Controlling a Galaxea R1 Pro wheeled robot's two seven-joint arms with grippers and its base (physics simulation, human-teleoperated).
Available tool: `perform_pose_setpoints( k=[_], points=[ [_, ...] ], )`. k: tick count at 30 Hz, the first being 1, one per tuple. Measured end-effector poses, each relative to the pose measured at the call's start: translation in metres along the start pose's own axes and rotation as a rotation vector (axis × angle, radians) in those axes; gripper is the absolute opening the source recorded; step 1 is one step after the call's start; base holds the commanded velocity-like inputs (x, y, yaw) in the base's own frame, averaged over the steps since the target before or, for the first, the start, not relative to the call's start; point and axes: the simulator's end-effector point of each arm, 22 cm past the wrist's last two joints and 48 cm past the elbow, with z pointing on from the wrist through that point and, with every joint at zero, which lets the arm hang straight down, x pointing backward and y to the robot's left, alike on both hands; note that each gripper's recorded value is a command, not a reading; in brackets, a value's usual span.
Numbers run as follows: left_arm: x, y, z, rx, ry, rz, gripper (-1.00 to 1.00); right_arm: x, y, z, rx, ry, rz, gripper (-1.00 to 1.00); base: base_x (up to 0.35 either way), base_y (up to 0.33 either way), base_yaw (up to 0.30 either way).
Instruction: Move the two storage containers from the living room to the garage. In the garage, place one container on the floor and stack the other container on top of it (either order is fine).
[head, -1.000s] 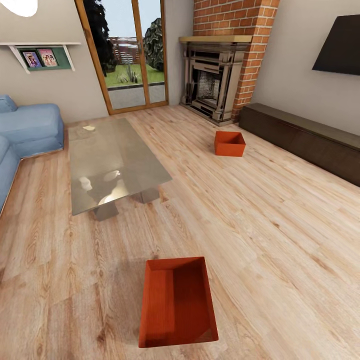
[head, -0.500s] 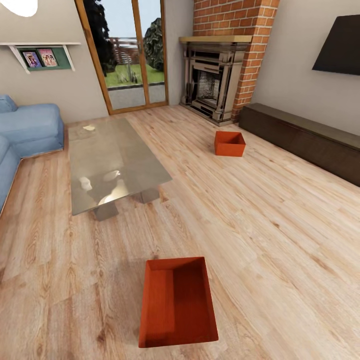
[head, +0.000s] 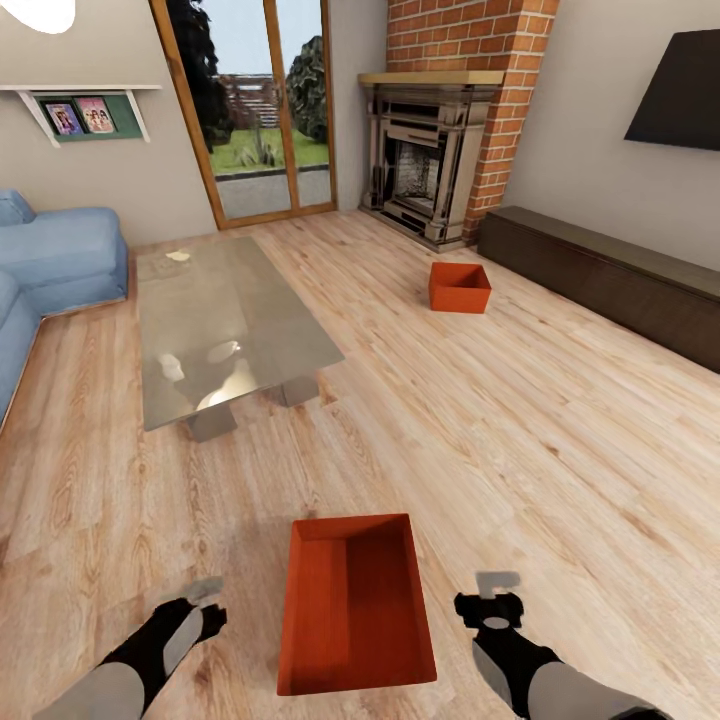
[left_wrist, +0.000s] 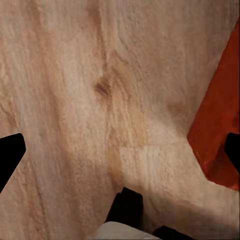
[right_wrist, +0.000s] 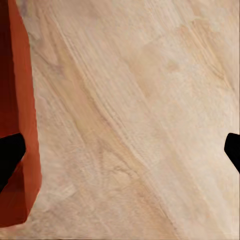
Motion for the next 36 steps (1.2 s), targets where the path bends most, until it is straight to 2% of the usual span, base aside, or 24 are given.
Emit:
perform_pose_setpoints(
  k=[1, 2, 3, 4, 5, 6, 9, 14, 16, 26, 36],
  points=[
    [0.003, -0.039, -0.006, 0.048, -0.003, 0.012, 1.0, -0.005, 0.038, -0.009, -0.051, -0.007, 0.013, 1.0, 0.0, 0.0, 0.0],
    [0.003, -0.065, -0.012, 0.077, -0.02, 0.025, 1.0, -0.008, 0.056, -0.015, -0.077, -0.011, 0.02, 1.0, 0.0, 0.0, 0.0],
    [0.003, -0.076, -0.014, 0.089, -0.036, 0.031, 1.0, -0.009, 0.066, -0.018, -0.091, -0.012, 0.024, 1.0, 0.0, 0.0, 0.0],
    [-0.003, -0.094, -0.019, 0.109, -0.078, 0.032, 1.0, -0.01, 0.081, -0.023, -0.112, -0.013, 0.025, 1.0, 0.0, 0.0, 0.0],
    [-0.017, -0.111, -0.026, 0.13, -0.159, 0.02, 1.0, -0.009, 0.099, -0.029, -0.138, -0.011, 0.024, 1.0, 0.0, 0.0, 0.0],
    [-0.025, -0.117, -0.029, 0.137, -0.205, 0.009, 1.0, -0.006, 0.104, -0.031, -0.149, -0.004, 0.02, 1.0, 0.0, 0.0, 0.0],
    [-0.026, -0.122, -0.031, 0.142, -0.231, 0.007, 1.0, 0.001, 0.108, -0.031, -0.171, 0.008, 0.011, 1.0, 0.0, 0.0, 0.0],
    [-0.001, -0.12, -0.024, 0.13, -0.181, 0.081, 1.0, 0.003, 0.11, -0.032, -0.19, -0.005, 0.033, 1.0, 0.0, 0.0, 0.0],
    [0.0, -0.121, -0.024, 0.129, -0.18, 0.086, 1.0, 0.005, 0.11, -0.032, -0.191, -0.004, 0.034, 1.0, 0.0, 0.0, 0.0],
    [0.006, -0.122, -0.023, 0.124, -0.167, 0.077, 1.0, 0.006, 0.114, -0.033, -0.208, -0.005, 0.031, 1.0, 0.0, 0.0, 0.0],
    [0.01, -0.122, -0.006, 0.123, -0.166, 0.072, 1.0, 0.014, 0.119, -0.019, -0.212, -0.006, 0.033, 1.0, 0.0, 0.0, 0.0]
  ],
)
